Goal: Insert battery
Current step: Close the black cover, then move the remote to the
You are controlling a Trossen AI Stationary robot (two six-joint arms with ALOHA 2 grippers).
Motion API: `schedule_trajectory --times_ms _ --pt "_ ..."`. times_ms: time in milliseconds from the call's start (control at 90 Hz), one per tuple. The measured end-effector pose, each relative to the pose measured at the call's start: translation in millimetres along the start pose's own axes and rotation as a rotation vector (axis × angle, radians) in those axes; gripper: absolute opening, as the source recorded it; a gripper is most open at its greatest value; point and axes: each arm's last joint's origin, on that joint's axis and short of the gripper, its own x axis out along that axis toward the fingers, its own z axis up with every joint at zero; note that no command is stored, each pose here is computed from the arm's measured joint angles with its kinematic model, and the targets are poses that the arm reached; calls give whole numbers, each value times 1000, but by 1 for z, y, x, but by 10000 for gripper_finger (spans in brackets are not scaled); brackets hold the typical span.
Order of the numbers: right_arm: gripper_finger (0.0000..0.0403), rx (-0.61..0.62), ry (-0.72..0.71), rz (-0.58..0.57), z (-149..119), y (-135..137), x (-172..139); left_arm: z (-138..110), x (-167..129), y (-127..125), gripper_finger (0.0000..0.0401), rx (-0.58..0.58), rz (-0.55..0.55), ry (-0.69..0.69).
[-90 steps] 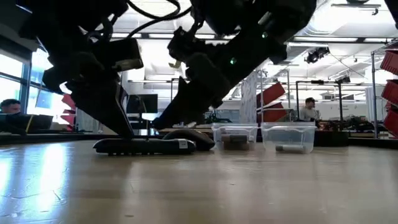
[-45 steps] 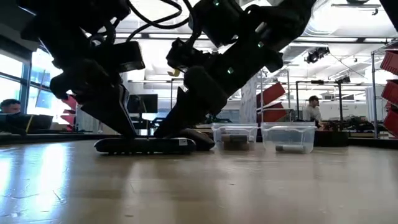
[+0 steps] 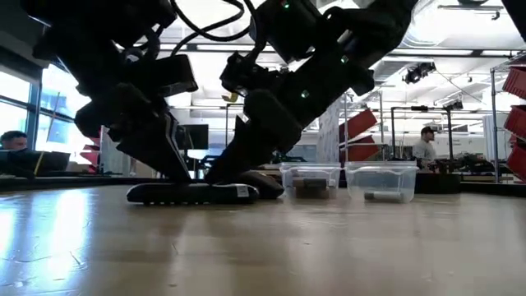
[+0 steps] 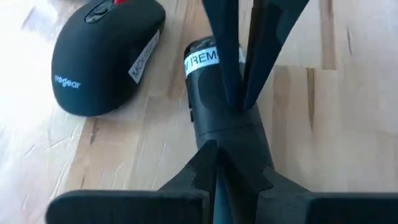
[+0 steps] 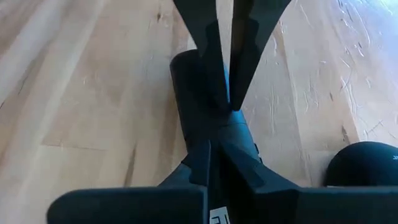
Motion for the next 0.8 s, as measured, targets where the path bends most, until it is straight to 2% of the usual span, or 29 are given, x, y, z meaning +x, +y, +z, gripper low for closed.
schedule_trajectory --times_ms 489,644,800 --pt "0 -7 -8 0 1 0 0 11 -4 -1 12 33 21 -54" --pt "0 -32 -48 -1 12 0 -10 30 -31 -2 12 28 2 -160" --pt "0 -47 -78 -2 23 -1 -23 32 -60 -3 12 22 -20 -180"
